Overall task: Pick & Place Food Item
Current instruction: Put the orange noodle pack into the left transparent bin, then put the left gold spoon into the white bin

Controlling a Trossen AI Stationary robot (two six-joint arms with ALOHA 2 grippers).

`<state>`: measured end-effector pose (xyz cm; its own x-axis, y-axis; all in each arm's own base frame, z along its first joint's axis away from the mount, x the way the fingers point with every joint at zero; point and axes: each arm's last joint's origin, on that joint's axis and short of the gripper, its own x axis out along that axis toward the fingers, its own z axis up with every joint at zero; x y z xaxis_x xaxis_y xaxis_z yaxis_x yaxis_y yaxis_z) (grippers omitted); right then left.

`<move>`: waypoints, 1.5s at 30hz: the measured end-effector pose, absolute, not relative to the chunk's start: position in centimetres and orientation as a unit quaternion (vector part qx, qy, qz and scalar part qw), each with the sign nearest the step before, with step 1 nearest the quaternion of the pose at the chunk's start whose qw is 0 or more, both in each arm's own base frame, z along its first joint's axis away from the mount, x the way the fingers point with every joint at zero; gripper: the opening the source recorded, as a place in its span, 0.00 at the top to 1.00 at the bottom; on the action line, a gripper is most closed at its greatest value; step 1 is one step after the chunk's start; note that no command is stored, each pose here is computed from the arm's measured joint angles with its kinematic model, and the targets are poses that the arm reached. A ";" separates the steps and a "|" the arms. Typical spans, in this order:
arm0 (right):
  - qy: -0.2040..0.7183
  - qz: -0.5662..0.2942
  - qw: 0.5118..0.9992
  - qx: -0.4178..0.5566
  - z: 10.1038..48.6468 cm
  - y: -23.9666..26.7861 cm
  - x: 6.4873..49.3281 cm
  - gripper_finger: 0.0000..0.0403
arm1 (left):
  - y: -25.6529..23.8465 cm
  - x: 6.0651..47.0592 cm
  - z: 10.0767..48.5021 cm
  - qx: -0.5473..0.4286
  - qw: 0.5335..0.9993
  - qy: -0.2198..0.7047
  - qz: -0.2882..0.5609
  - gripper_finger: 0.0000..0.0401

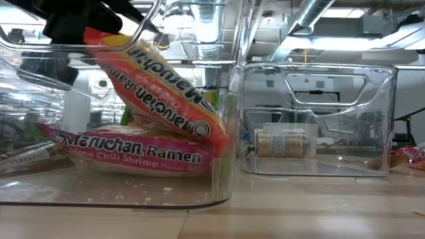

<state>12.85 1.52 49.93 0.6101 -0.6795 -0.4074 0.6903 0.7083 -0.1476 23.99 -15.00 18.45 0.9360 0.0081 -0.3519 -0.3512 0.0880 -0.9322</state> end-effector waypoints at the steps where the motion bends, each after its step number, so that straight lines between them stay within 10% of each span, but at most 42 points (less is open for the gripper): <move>1: 0.222 -0.382 0.897 0.012 49.9 1.5 12.9 0.87 | -14.8 23.7 18.7 -0.659 0.729 0.133 0.130 0.79; 23: 0.208 -0.418 0.884 0.026 50.1 0.6 13.2 0.87 | -8.2 17.3 25.7 -0.491 0.846 0.129 0.161 0.98; 45: 0.222 -0.504 0.834 0.022 50.0 -2.3 14.1 0.87 | 0.5 16.9 27.7 -0.356 0.880 0.039 0.312 0.73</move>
<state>14.06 -2.26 49.95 0.3937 -0.8313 -0.3924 0.8506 0.4913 -0.1874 16.89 0.50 27.70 0.8023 0.5215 -0.2905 -0.5766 0.5512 -0.6031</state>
